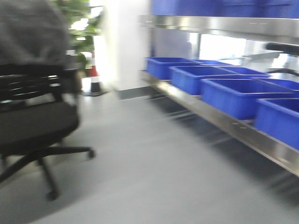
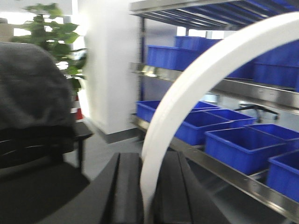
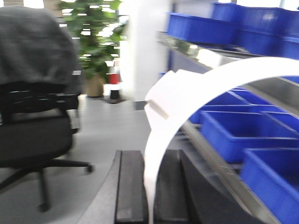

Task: Grab PVC pipe and place in blue bin
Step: 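Drive the base up to the steel shelf of blue bins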

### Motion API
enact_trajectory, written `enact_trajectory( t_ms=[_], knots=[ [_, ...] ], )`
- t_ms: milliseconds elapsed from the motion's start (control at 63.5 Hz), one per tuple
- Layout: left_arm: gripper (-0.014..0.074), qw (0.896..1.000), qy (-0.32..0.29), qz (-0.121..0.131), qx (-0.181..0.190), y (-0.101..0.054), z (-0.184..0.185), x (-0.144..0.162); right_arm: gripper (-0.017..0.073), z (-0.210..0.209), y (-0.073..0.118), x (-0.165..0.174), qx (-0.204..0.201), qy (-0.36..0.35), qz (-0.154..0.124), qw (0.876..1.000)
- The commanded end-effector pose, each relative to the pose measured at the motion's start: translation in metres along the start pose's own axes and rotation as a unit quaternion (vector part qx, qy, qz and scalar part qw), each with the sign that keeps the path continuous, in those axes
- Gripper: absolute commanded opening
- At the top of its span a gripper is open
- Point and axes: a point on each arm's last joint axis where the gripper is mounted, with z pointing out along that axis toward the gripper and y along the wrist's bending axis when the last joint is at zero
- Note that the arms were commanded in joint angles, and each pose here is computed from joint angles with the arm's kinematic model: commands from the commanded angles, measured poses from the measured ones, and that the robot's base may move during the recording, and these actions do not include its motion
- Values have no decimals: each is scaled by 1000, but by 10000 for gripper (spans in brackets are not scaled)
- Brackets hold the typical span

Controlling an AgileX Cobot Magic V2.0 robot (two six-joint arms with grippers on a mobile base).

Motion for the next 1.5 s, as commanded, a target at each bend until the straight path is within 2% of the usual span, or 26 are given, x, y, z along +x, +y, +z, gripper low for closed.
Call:
enact_trajectory(
  t_ms=[0,1480],
  knots=[
    [-111,1000,-16,-3,1,0,-1,-4,-162,-1,0,-2,1,-12,-6,1000],
    [-111,1000,-16,-3,1,0,-1,-4,-162,-1,0,-2,1,-12,-6,1000]
  ],
)
